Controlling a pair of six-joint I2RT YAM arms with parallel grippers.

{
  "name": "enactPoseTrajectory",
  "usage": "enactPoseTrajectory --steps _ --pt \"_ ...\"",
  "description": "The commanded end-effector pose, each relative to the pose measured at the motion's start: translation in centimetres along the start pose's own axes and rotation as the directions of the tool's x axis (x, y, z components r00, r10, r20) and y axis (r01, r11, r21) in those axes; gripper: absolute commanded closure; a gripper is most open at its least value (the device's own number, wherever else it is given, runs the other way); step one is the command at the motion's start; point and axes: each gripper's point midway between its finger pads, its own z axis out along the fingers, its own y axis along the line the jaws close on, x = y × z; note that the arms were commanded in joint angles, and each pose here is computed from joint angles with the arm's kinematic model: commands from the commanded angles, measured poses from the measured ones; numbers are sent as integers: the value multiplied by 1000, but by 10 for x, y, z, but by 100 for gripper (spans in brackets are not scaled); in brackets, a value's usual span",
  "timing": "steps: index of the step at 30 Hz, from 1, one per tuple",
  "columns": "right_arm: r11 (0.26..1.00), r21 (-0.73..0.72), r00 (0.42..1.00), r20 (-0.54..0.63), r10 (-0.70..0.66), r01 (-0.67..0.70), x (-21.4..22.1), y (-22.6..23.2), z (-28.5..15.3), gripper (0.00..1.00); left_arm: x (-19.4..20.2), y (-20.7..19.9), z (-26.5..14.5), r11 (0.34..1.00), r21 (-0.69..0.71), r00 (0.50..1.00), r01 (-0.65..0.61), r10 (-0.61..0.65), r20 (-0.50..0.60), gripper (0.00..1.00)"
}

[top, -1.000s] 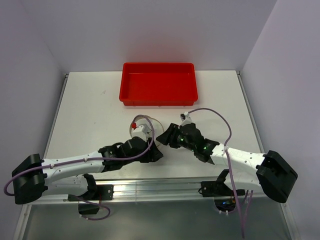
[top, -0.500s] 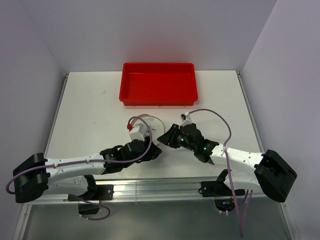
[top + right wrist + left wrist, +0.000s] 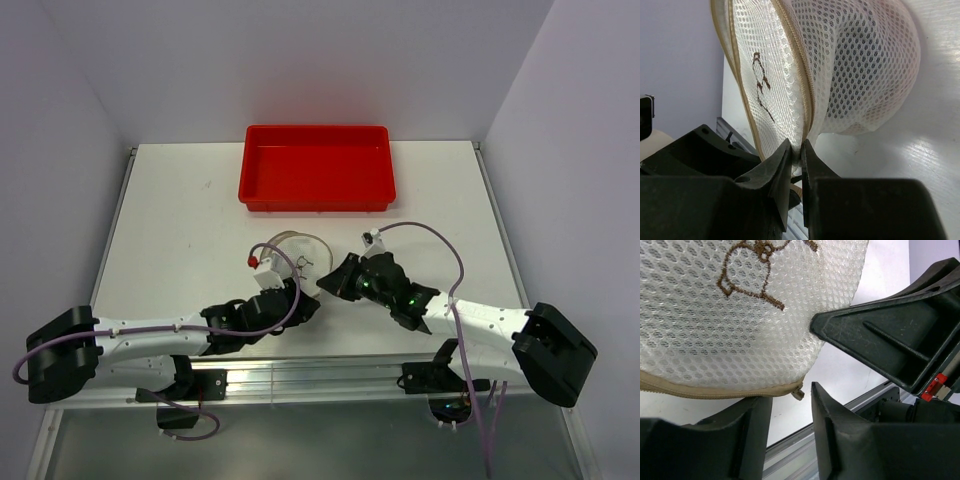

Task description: Place the bra in the laundry bag and zip it closed

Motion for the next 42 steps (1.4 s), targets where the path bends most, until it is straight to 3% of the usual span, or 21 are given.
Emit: enactPoseTrajectory --steps 1,2,5,11,16,23,28,42 --pt "998 -57 999 37 -3 5 -6 16 -4 87 -15 -22 0 997 62 996 54 -58 65 57" --pt "998 -61 999 38 -2 4 -7 18 -4 87 -14 -24 0 996 68 997 51 -55 61 53" --pt "998 -57 999 40 -10 12 -6 17 -4 87 -11 -27 1 996 78 997 50 -54 53 53" --pt "998 -59 999 34 -9 11 -4 15 -2 88 -13 -29 -1 994 86 996 63 -69 60 73" --pt "998 -68 1000 27 -10 12 -3 18 -1 88 -8 -30 3 995 79 997 55 -59 40 80" --pt "998 -35 997 43 -59 61 -10 18 0 90 -10 -23 -7 996 68 997 56 -59 44 100" --pt "995 -11 994 51 -97 98 -28 16 4 99 -14 -15 -16 1000 23 999 5 -5 37 100" --pt "979 49 979 38 -199 197 -77 2 9 100 -26 44 -42 978 -171 990 -121 131 44 100"
